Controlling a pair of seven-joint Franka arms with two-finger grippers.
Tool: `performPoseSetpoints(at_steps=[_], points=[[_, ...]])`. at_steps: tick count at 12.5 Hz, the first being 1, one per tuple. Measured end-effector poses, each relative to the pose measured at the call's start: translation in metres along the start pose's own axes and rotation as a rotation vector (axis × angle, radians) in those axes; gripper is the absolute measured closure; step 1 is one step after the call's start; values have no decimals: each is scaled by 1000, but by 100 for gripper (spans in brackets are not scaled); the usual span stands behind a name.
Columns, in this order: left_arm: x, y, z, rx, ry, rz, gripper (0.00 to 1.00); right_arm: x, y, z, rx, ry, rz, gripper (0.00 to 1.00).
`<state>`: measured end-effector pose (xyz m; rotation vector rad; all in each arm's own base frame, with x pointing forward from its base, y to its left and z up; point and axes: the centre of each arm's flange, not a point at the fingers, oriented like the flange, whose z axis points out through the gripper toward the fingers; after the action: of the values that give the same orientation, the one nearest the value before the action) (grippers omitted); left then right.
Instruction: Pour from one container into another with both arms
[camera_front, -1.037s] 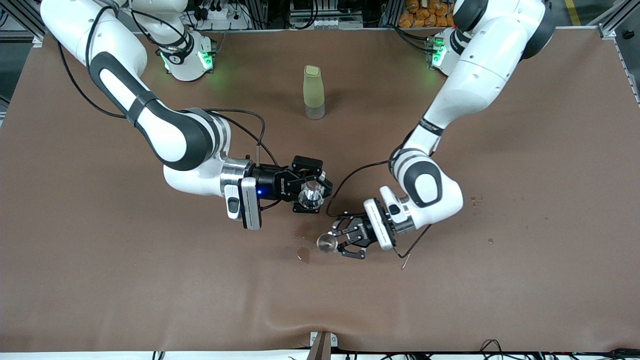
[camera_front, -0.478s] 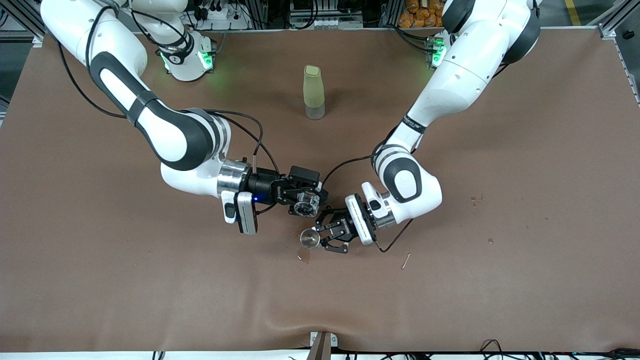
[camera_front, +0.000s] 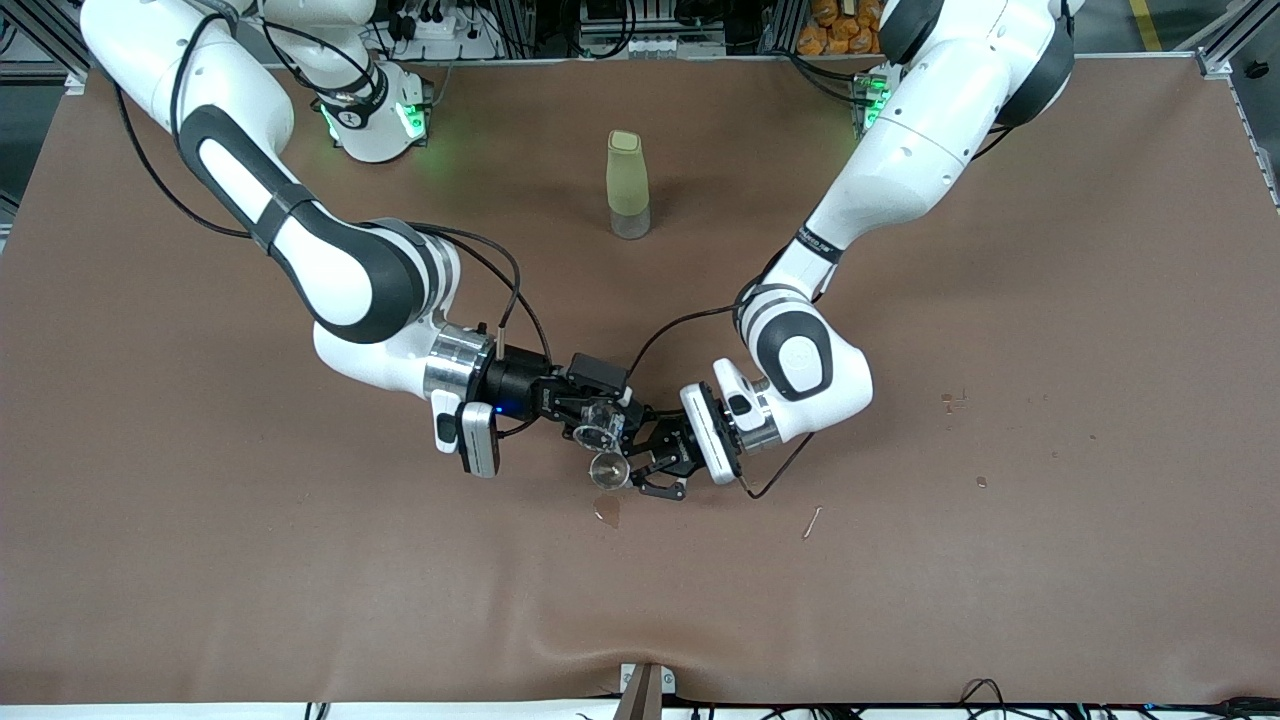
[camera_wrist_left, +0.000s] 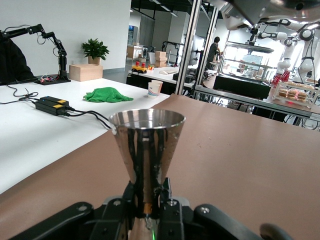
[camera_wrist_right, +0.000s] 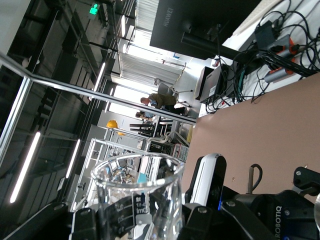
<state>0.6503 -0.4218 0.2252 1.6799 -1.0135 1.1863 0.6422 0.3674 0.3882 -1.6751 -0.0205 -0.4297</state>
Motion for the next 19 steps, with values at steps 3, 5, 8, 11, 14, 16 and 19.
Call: performPoseSetpoints(at_steps=[3, 5, 8, 11, 14, 16, 19], points=[[-5, 5, 5, -5, -6, -5, 79, -1, 2, 0, -6, 2, 54, 89], [-7, 5, 5, -4, -8, -6, 79, -1, 2, -1, -8, 3, 100, 89], [-6, 2, 3, 3, -10, -2, 79, 0, 3, -1, -13, 8, 140, 89], [-7, -2, 0, 11, -15, 3, 79, 1, 5, -4, -38, 28, 153, 89], [-7, -2, 0, 11, -15, 5, 79, 1, 7, -5, -57, 42, 159, 89], [-7, -2, 0, 11, -15, 5, 79, 0, 8, -5, -58, 42, 187, 89], [-8, -5, -2, 17, -20, 11, 79, -1, 7, -4, -57, 43, 233, 89]])
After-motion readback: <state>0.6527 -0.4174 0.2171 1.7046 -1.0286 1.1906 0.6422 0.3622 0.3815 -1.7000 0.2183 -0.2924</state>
